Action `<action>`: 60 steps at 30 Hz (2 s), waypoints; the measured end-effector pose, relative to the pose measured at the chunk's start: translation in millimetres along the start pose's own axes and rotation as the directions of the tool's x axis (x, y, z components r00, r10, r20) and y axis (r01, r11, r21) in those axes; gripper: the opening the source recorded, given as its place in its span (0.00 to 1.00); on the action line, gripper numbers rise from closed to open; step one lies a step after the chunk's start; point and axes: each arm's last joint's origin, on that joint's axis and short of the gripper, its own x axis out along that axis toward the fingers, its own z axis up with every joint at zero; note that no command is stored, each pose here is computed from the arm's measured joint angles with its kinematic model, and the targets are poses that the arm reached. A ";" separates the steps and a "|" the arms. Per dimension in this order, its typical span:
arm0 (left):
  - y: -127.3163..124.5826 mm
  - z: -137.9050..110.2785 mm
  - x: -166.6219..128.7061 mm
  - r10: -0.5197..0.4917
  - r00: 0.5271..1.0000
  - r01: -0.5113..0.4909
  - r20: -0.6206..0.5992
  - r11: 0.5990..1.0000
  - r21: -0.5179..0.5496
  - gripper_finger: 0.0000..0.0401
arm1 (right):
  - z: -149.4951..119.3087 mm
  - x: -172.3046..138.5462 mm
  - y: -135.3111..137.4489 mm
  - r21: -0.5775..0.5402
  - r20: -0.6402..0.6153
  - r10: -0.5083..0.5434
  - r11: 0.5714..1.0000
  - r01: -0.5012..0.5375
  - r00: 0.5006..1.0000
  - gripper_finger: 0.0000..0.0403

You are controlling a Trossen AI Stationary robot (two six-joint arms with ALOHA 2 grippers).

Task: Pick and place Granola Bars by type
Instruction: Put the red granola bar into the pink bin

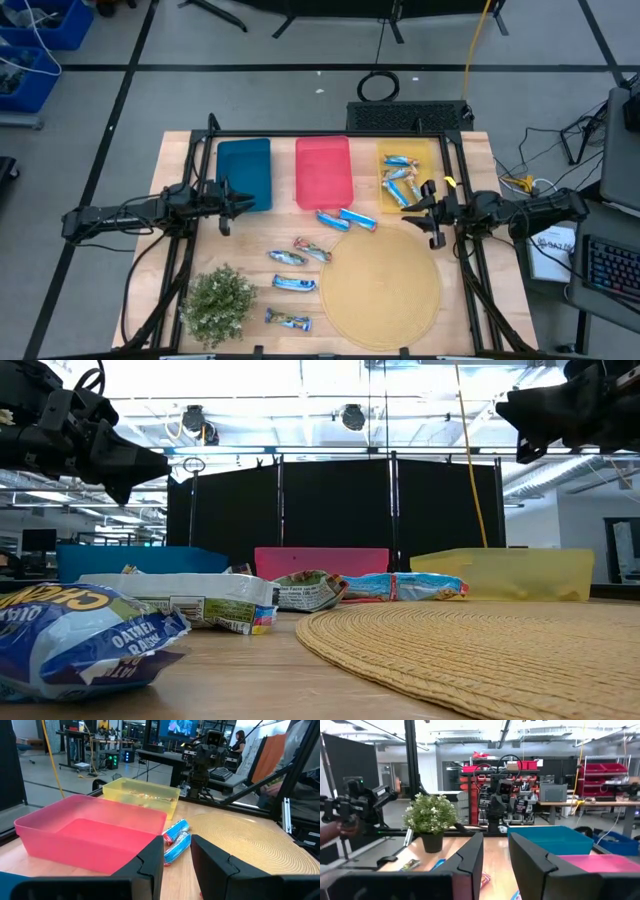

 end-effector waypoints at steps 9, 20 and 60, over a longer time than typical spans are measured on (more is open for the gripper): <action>0.0 3.4 0.0 0.013 0.999 -0.010 0.038 0.997 -0.075 0.26 | -1.0 0.0 0.0 -0.001 -0.010 0.000 1.000 0.000 1.000 0.22; -7.6 40.1 33.7 -0.020 0.984 -0.007 -0.180 0.989 -0.148 0.26 | -1.1 0.0 0.0 -0.001 -0.010 0.000 1.000 0.000 1.000 0.22; -103.1 -39.0 261.3 -0.022 0.355 0.401 -0.935 0.907 0.131 0.52 | -1.4 0.0 0.0 -0.001 -0.012 0.001 1.000 -0.001 1.000 0.22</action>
